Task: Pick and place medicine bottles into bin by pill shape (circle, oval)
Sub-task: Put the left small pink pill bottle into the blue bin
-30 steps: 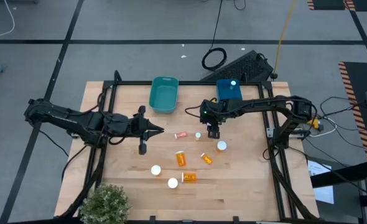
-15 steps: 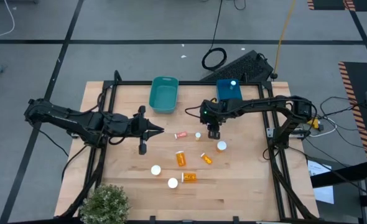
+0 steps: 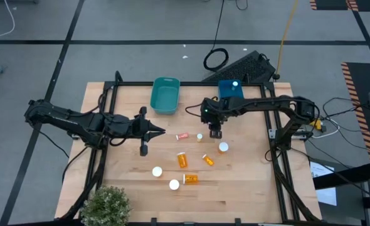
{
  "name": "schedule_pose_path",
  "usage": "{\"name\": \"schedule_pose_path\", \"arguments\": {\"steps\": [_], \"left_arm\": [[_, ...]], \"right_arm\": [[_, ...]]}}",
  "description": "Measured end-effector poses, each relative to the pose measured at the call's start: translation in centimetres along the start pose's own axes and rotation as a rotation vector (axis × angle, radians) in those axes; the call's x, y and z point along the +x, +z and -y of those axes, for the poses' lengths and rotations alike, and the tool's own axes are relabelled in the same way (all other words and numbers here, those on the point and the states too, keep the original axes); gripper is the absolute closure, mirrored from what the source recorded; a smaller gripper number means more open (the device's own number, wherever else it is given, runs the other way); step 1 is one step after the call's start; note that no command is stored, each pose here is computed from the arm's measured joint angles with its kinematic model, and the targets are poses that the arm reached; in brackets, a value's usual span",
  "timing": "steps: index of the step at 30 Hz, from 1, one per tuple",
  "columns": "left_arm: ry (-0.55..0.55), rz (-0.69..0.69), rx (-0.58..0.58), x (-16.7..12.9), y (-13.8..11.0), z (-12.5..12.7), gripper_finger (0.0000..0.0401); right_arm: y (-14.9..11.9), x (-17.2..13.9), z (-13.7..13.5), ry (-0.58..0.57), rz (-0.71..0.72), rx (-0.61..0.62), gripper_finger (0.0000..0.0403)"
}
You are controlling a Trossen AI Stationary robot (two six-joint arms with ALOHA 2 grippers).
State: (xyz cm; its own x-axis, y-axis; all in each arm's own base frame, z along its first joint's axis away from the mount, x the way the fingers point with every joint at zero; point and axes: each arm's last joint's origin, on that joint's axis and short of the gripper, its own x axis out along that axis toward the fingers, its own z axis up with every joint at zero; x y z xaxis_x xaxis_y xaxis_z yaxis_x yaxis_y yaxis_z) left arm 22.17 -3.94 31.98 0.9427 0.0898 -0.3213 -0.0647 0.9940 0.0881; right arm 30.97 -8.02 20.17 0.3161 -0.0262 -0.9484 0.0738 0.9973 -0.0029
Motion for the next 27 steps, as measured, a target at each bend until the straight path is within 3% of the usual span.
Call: {"name": "schedule_pose_path", "arguments": {"steps": [17, 27], "left_arm": [[0.0, 0.0, 0.0, 0.0, 0.0, 0.0, 0.0366], [0.0, -0.002, 0.001, 0.0, 0.0, 0.0, 0.0366]], "right_arm": [[1.0, -4.1, 4.1, -0.035, -0.023, 0.021, 0.0285], [-0.9, -7.9, 7.6, -0.109, 0.043, 0.086, 0.0285]]}}
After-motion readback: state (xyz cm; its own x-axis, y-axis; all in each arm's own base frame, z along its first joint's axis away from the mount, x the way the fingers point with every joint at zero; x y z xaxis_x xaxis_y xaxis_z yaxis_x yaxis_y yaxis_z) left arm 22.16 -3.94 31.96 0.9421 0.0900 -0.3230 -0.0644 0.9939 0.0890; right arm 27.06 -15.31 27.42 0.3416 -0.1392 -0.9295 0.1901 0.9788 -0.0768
